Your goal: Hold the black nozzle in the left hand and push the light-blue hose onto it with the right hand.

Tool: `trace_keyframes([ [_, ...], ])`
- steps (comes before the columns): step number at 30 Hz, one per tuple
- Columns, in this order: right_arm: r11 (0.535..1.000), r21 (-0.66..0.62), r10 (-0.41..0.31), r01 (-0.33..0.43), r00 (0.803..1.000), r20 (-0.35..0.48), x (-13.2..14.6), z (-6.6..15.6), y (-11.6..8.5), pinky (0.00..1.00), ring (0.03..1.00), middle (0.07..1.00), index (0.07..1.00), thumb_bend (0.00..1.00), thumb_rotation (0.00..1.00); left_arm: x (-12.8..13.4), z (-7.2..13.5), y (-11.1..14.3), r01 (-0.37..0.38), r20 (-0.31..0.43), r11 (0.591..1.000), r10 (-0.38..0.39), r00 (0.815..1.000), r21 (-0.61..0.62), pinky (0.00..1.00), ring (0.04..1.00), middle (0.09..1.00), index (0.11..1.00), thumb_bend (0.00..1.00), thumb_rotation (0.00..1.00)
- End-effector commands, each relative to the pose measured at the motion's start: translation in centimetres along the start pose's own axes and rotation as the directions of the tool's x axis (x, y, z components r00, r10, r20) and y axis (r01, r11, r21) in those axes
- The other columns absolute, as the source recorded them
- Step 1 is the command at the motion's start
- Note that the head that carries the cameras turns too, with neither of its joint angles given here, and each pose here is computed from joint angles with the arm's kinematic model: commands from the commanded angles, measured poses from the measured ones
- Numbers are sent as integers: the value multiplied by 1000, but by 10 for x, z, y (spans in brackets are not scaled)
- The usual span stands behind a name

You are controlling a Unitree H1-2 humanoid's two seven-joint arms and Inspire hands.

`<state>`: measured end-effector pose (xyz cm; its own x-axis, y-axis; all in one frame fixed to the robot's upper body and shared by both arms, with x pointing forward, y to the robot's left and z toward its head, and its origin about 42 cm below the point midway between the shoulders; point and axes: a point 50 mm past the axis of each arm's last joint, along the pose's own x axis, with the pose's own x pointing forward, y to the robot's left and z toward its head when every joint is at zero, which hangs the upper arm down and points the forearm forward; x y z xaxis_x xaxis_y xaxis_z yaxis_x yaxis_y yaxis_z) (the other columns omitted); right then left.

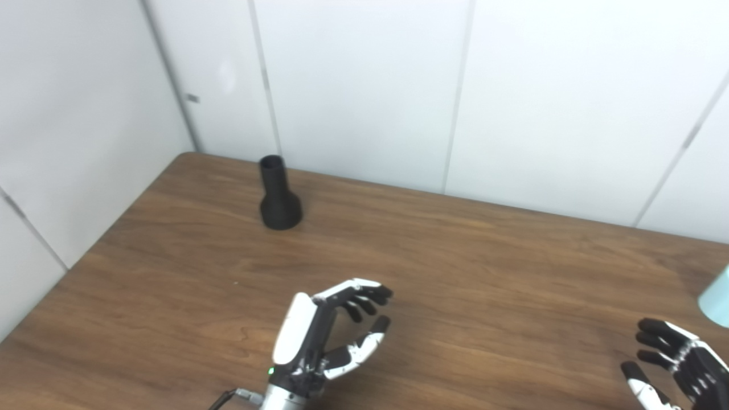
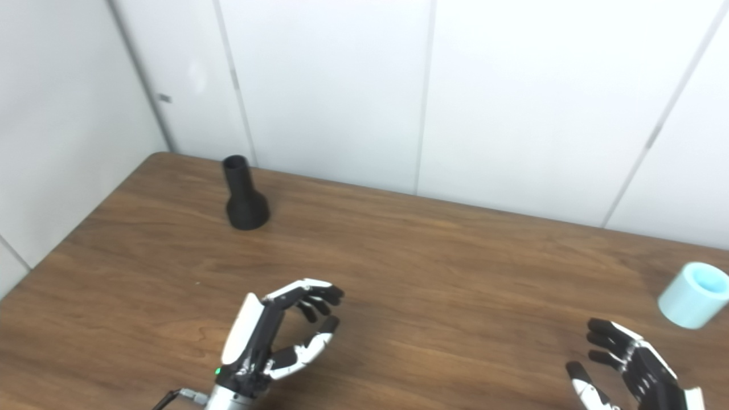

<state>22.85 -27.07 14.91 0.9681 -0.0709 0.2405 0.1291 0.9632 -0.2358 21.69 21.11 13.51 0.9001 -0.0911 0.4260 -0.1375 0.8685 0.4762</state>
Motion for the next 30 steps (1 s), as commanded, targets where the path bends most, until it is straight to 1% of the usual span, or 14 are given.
trace_keyframes([
  [1, 1000, -14, 1, 0, 997, 73, 7, 11, -4, 642, 730, 743, 699, 166, 0, -2, 10, -15, -57, -20, 997, 56, 998, -58, 452, 569, 621, 631, 269, 253],
  [9, 1000, -28, -1, 3, 998, 67, 6, 14, -1, 615, 706, 724, 676, 170, 0, -3, 10, -13, -52, -23, 998, 51, 998, -36, 455, 569, 625, 634, 241, 193],
  [13, 999, -36, 5, -2, 997, 74, 6, 15, -2, 597, 697, 721, 674, 169, 0, -4, 9, -12, -48, -28, 998, 47, 998, -41, 438, 556, 620, 638, 245, 196],
  [16, 999, -35, 3, 0, 997, 78, 7, 17, -1, 582, 690, 716, 671, 166, 0, -4, 9, -11, -52, -27, 998, 51, 998, -43, 411, 535, 607, 641, 251, 195],
  [18, 999, -41, 2, 2, 996, 84, 7, 17, 0, 572, 683, 710, 666, 162, 0, -3, 7, -10, -72, -26, 996, 70, 997, -53, 404, 532, 609, 649, 294, 146],
  [19, 999, -43, 1, 2, 996, 86, 7, 17, 0, 565, 678, 706, 663, 163, 0, -3, 6, -10, -78, -27, 995, 77, 997, -57, 459, 589, 648, 669, 355, 136],
  [20, 999, -35, 1, 2, 996, 84, 7, 18, 0, 563, 676, 705, 662, 163, 0, -3, 5, -9, -91, -34, 993, 89, 995, -69, 478, 608, 661, 676, 376, 134],
  [21, 1000, -28, 0, 2, 997, 82, 7, 18, 1, 575, 685, 711, 666, 165, 0, -3, 4, -8, -102, -44, 992, 98, 994, -78, 599, 696, 724, 725, 516, 152],
  [22, 1000, -23, 0, 2, 997, 80, 7, 19, 1, 579, 688, 713, 666, 166, 0, -3, 3, -8, -109, -52, 991, 104, 993, -83, 659, 738, 757, 753, 586, 164],
  [23, 1000, -25, 0, 2, 997, 82, 7, 20, 1, 581, 690, 715, 666, 167, 0, -3, 2, -6, -117, -71, 991, 112, 991, -69, 690, 759, 774, 767, 621, 170],
  [25, 1000, -29, 3, -1, 997, 83, 7, 20, 1, 583, 691, 715, 666, 162, 0, -4, -1, -4, -151, -115, 988, 147, 982, -23, 780, 825, 850, 851, 726, 242],
  [26, 1000, -30, 4, -1, 996, 84, 7, 20, 1, 589, 695, 717, 664, 161, 0, -5, -4, -3, -171, -140, 985, 168, 976, -12, 819, 855, 874, 888, 758, 263],
  [28, 1000, -20, 4, -3, 996, 84, 8, 21, 1, 594, 698, 718, 660, 161, 0, -5, -11, 0, -207, -168, 978, 204, 965, 3, 958, 953, 947, 936, 784, 284],
  [30, 1000, -18, 4, -3, 996, 86, 8, 22, 1, 586, 694, 715, 661, 157, 0, -6, -19, 3, -234, -179, 972, 236, 955, 33, 995, 990, 981, 964, 789, 316],
])
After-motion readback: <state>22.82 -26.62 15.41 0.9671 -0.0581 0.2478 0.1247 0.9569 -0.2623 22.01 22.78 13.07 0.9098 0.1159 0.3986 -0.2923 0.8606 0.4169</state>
